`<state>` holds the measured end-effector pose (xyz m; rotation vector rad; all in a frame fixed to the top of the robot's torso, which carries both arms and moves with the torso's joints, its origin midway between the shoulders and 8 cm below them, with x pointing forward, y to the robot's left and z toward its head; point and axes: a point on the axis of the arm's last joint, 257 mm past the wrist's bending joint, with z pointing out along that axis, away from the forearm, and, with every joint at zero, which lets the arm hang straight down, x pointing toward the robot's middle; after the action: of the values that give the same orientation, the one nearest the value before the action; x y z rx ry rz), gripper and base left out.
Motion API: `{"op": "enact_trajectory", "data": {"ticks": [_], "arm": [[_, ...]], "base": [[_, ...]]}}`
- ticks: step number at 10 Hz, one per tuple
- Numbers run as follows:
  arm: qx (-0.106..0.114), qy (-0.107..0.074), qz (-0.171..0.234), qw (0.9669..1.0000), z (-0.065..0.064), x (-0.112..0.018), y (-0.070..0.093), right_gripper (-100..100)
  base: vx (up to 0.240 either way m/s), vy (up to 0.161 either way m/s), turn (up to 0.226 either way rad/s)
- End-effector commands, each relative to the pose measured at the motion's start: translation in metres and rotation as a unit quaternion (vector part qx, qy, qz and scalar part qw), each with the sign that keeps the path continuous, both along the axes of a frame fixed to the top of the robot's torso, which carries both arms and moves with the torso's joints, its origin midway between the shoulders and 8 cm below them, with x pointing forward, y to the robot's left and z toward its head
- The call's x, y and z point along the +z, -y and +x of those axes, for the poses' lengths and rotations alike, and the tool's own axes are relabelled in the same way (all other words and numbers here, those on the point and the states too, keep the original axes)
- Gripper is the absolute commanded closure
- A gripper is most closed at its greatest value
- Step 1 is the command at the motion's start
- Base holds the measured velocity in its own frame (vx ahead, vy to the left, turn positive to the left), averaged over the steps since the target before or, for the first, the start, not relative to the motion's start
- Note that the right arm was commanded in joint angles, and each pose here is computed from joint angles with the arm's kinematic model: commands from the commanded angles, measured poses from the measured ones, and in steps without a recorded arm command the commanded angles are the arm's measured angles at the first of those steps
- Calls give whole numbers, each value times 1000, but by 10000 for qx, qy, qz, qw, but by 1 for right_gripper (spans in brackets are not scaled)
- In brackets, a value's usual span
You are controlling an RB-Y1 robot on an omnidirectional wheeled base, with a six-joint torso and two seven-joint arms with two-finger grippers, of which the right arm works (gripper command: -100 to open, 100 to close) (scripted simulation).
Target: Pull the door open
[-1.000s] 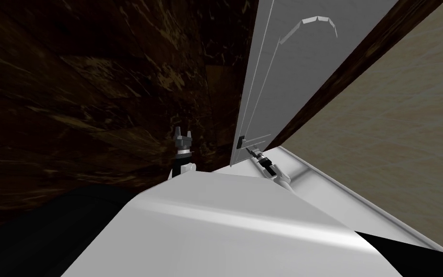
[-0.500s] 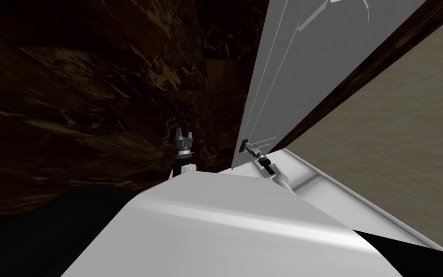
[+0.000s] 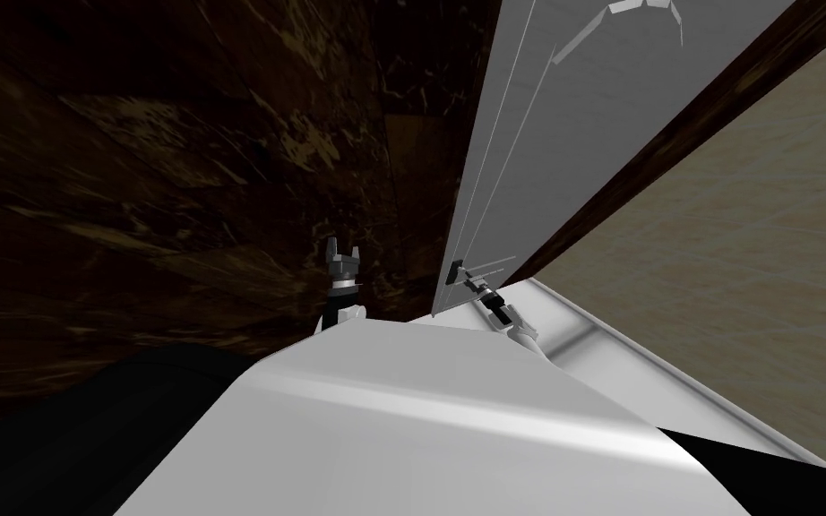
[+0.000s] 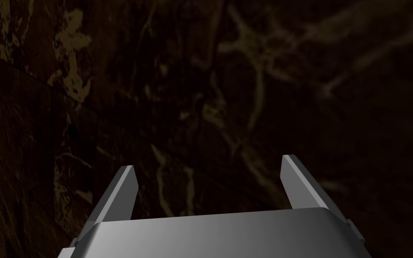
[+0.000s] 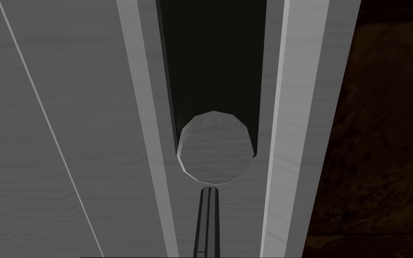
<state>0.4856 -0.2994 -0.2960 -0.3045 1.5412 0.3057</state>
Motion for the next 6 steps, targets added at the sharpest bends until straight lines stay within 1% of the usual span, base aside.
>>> {"op": "enact_trajectory", "data": {"ticks": [1,4,5,6], "arm": [[0,0,0,10000,0,0,0,100],[0,0,0,10000,0,0,0,100],[39,-10,-4,10000,-3,0,1,-100],[49,-13,-5,10000,-4,0,1,-100]], "base": [[0,0,0],[0,0,0],[-140,-76,-47],[-211,-66,-52]]}}
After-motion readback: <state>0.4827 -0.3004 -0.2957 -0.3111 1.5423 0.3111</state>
